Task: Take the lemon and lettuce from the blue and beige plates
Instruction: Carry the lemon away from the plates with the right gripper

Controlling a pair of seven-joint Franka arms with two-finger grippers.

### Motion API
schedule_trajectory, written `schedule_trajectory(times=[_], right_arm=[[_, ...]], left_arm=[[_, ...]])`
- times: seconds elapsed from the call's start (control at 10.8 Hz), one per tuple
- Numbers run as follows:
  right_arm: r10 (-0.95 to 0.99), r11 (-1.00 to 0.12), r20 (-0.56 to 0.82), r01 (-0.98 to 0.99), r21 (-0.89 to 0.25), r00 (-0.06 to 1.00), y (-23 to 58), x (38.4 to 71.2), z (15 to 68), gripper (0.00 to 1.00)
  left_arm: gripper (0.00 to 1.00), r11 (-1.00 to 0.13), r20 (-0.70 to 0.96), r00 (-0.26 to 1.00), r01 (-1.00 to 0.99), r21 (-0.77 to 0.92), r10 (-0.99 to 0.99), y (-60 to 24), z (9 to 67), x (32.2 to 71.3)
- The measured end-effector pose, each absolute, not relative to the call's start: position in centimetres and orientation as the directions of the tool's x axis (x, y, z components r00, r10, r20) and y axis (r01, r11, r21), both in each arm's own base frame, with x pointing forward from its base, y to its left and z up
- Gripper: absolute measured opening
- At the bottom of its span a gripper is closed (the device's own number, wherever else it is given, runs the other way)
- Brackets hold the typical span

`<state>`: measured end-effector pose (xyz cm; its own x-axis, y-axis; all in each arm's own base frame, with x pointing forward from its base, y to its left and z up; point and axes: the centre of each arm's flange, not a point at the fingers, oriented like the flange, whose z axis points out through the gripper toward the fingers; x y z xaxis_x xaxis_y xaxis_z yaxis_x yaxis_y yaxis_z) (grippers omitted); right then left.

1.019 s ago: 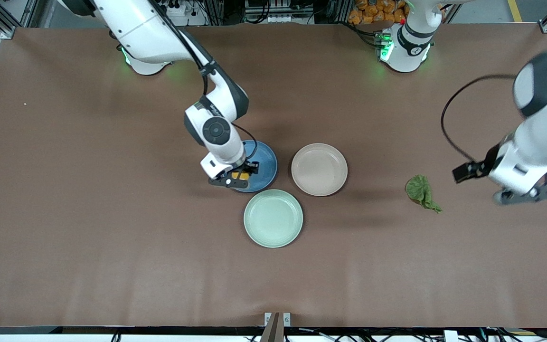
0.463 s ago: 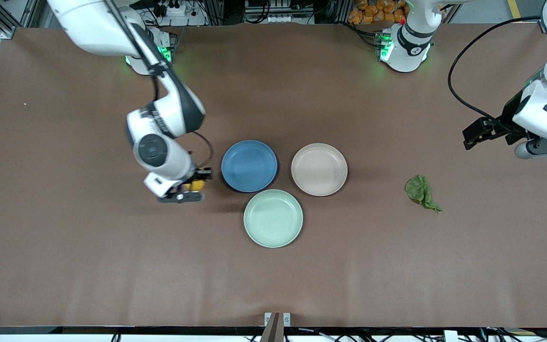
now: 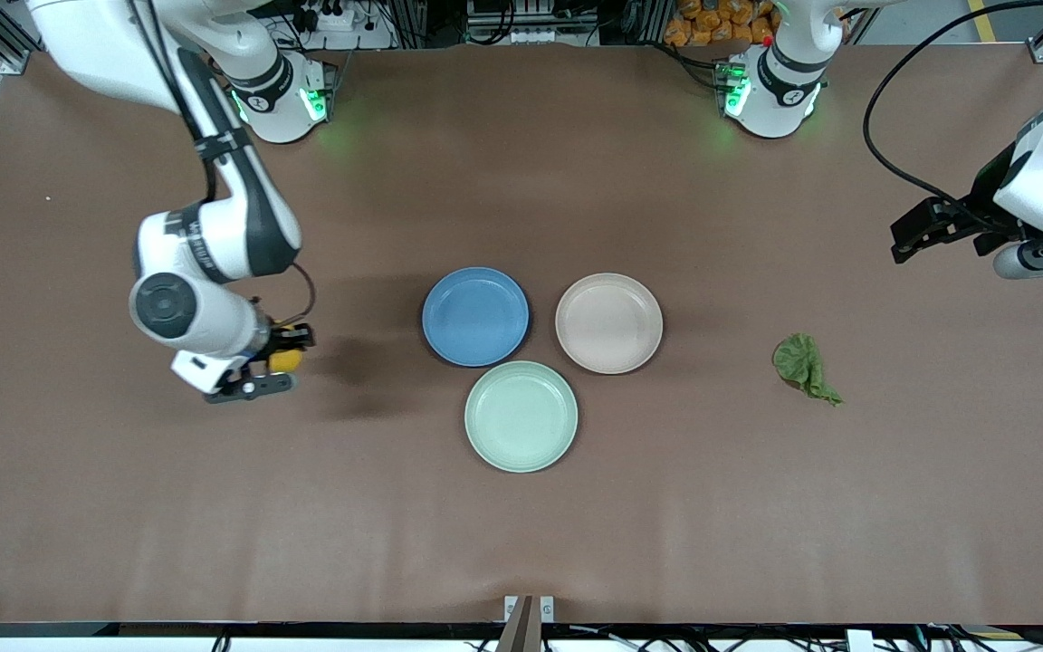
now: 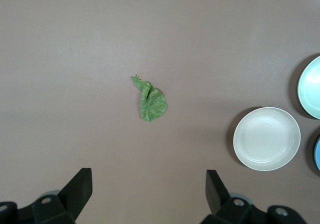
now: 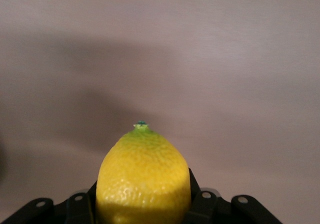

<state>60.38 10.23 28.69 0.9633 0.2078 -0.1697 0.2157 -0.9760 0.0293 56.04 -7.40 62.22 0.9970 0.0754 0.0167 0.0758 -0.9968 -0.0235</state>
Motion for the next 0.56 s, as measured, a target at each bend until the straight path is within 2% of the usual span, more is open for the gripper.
schedule_trajectory(times=[0.28,0.56], right_arm=[[0.232,-0.97,-0.16,0.241,0.034,0.959,2.9,60.2,26.9,0.6],[0.226,-0.972,-0.095,0.231,0.047,0.97,1.3,58.3,23.3,0.6]], left_arm=[[1.0,-0.998,0.024,0.998,0.057,-0.018,0.056,-7.3,62.9,55.7],[1.0,-1.0,0.029,0.999,0.031,-0.004,0.031,-7.1,63.6,55.3]])
